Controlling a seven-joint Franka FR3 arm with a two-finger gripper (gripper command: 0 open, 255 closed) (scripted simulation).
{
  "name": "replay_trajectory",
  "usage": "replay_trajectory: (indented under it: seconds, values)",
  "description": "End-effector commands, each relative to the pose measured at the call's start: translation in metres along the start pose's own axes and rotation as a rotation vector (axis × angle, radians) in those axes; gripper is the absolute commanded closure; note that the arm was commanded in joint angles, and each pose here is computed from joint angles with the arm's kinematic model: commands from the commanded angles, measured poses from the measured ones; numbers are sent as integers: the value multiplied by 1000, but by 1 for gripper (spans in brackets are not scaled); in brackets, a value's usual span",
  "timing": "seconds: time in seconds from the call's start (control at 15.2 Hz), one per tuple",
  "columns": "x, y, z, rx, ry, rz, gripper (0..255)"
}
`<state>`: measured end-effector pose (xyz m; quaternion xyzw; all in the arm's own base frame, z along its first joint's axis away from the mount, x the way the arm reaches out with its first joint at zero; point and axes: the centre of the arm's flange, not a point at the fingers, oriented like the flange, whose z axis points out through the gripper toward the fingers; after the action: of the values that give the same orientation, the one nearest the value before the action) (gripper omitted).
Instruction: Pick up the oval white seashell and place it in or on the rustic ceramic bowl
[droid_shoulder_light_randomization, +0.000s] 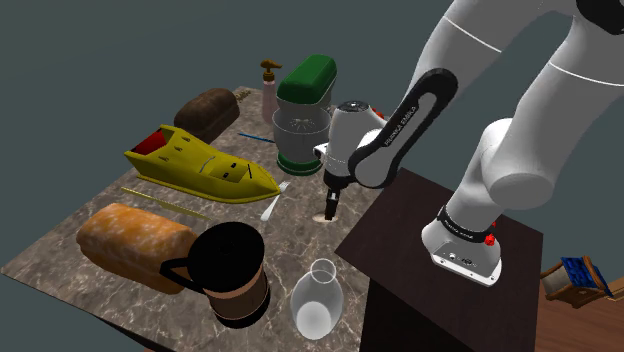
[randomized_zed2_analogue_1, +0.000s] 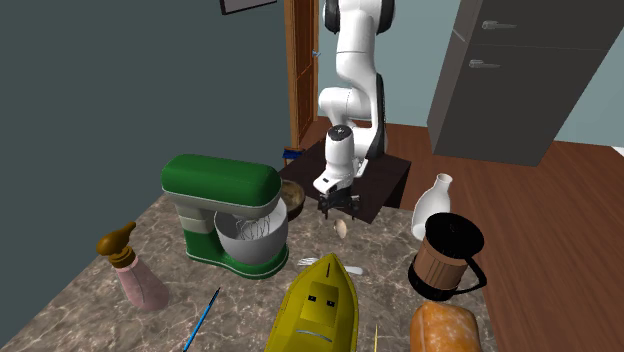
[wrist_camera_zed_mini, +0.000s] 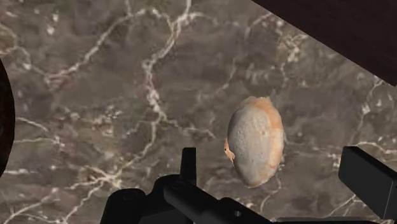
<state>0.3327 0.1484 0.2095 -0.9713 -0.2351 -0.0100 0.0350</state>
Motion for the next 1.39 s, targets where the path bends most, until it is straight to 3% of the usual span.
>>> replay_trajectory:
  seconds: [0.0, 0.33, 0.86, 0.92, 1.32]
  values:
    - [2, -2, 13, 0, 2, -4, 0]
    - [2, -2, 42, 0, 2, -4, 0]
    - [2, -2, 42, 0, 2, -4, 0]
    - [2, -2, 42, 0, 2, -4, 255]
    - [1, -2, 42, -1, 2, -4, 255]
